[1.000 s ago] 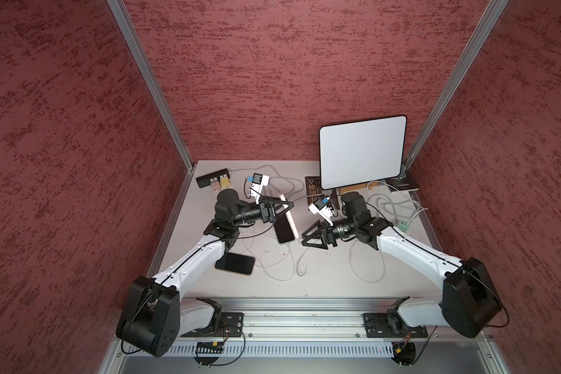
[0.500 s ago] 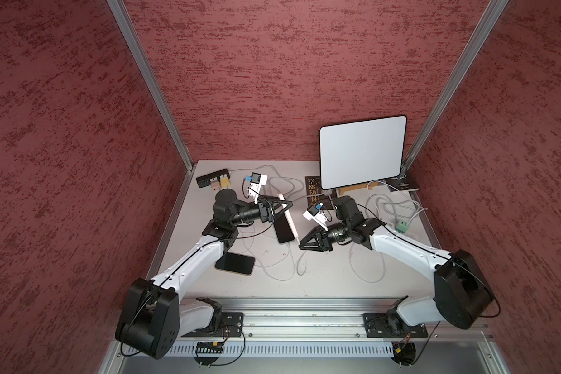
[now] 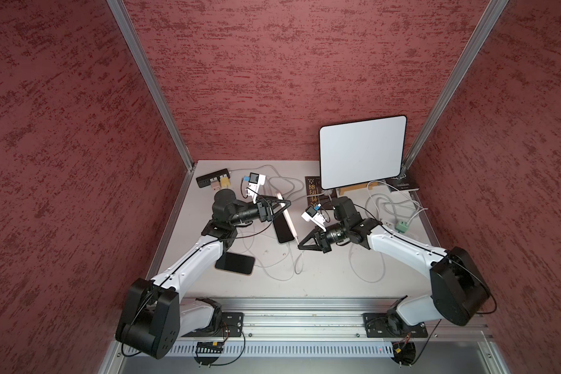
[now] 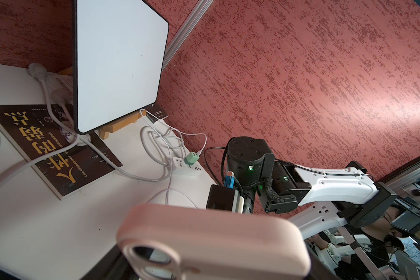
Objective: Unplug the charging cable from the phone
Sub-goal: Remove the charging cable from the phone.
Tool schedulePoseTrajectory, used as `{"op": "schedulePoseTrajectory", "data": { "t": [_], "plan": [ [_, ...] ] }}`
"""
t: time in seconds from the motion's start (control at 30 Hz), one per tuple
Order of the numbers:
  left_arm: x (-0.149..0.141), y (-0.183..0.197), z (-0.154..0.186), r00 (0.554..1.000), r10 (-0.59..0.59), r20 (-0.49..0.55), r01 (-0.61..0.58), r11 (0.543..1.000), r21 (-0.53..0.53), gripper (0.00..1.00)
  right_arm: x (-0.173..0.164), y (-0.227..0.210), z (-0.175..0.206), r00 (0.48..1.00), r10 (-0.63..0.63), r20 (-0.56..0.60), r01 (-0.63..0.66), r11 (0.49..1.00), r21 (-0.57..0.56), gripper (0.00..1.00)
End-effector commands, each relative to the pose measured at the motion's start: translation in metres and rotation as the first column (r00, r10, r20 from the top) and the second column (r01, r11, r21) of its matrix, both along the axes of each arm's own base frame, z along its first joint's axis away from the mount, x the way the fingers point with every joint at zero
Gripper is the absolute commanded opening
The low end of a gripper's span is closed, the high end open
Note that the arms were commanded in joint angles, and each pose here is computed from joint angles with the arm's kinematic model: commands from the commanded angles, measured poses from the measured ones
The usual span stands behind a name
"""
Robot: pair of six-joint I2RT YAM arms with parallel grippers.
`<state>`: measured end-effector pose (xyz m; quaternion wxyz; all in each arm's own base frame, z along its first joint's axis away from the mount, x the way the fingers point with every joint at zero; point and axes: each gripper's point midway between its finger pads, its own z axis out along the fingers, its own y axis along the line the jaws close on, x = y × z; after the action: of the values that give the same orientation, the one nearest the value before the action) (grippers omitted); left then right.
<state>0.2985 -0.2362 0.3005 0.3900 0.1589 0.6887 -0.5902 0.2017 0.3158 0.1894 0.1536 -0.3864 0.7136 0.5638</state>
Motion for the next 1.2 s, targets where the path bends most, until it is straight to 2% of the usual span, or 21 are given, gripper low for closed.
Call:
{"op": "schedulePoseTrajectory", "data": {
  "t": [0.0,0.5,0.67,0.77,0.87,0.97,1.17],
  "plan": [
    [-0.005,0.004,0.018,0.998,0.000,0.060,0.002,1.000,-0.027,0.09,0.000,0.002,0.001,1.000,0.010,0.020,-0.010,1.000,0.004,0.00],
    [-0.001,0.023,0.039,0.994,0.055,0.093,-0.048,0.996,-0.074,0.08,-0.003,-0.002,-0.012,1.000,0.008,0.003,-0.008,0.999,-0.039,0.00],
    [-0.002,0.023,0.036,0.995,0.053,0.088,-0.046,0.996,-0.073,0.08,0.018,-0.010,-0.024,0.995,-0.102,0.009,0.102,0.987,-0.120,0.00],
    [-0.002,0.023,0.034,0.995,0.053,0.084,-0.047,0.996,-0.073,0.09,0.039,-0.021,-0.033,0.976,-0.216,0.018,0.215,0.959,-0.186,0.00],
    [-0.003,0.023,0.033,0.995,0.052,0.084,-0.046,0.996,-0.072,0.09,0.062,-0.037,-0.043,0.941,-0.337,0.026,0.332,0.905,-0.267,0.00],
    [-0.003,0.023,0.032,0.995,0.051,0.083,-0.046,0.996,-0.072,0.09,0.081,-0.056,-0.055,0.894,-0.446,0.037,0.428,0.827,-0.366,0.00],
    [-0.003,0.022,0.029,0.996,0.044,0.079,-0.038,0.997,-0.067,0.09,0.104,-0.099,-0.087,0.797,-0.587,0.143,0.547,0.602,-0.582,0.00]
  ]
}}
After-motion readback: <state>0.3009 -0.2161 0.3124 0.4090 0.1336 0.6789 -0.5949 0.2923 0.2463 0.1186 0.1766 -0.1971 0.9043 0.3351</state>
